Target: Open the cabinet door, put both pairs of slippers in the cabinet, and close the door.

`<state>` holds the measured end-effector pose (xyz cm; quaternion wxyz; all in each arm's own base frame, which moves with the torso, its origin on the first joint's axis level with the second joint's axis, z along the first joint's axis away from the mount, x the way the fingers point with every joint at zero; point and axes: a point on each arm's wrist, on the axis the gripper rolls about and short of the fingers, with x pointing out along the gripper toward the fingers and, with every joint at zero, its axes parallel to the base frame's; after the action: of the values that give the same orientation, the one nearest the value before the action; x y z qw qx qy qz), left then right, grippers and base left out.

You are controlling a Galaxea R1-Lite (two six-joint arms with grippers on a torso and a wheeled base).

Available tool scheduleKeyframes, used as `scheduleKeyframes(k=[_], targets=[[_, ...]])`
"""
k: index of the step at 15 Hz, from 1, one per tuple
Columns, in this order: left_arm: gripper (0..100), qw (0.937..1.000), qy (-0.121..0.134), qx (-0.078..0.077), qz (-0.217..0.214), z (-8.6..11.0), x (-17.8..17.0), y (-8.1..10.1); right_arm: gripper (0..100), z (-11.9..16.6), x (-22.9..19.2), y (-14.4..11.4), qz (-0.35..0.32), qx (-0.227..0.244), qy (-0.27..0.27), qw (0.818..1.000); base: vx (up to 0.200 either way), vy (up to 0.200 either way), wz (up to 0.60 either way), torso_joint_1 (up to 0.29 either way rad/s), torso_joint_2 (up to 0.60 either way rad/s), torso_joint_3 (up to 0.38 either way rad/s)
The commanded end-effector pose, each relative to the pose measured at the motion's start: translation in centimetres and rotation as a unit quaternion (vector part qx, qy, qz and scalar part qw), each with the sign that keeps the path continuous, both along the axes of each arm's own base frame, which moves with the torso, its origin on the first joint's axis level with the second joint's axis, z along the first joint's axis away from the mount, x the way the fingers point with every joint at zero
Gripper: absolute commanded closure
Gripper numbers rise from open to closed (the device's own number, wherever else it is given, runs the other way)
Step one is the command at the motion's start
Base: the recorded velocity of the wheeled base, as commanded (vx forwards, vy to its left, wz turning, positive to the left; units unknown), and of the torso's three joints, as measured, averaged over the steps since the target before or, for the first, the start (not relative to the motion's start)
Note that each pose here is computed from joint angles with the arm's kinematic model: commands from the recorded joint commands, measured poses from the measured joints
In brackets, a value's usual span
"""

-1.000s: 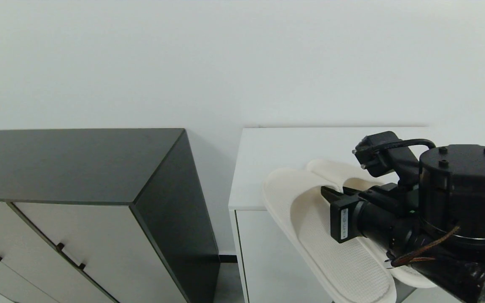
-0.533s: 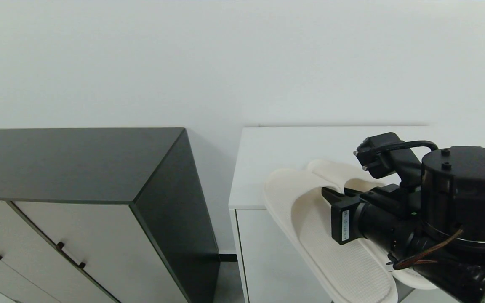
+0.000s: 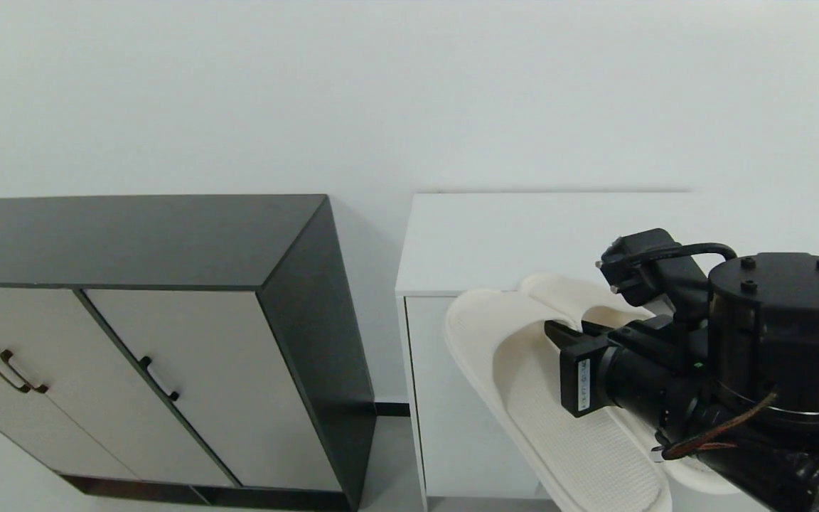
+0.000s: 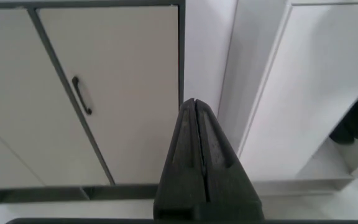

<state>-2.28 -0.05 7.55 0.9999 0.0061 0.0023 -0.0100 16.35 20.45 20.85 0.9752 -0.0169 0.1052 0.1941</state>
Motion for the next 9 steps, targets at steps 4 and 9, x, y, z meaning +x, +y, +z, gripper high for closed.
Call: scheduleKeyframes(k=[4,9], targets=[[100,1.0000,0.000,0.000,0.001,0.00,0.00,0.00,100,-0.32,0.01,0.03,0.000,-0.003,0.002,1.000,-0.200,0.000,0.00,0.002,0.00,0.008],[100,1.0000,0.000,0.000,0.001,0.00,0.00,0.00,100,-0.30,-0.05,0.02,0.001,0.001,-0.001,1.000,-0.080,0.000,0.00,0.000,0.00,0.001]])
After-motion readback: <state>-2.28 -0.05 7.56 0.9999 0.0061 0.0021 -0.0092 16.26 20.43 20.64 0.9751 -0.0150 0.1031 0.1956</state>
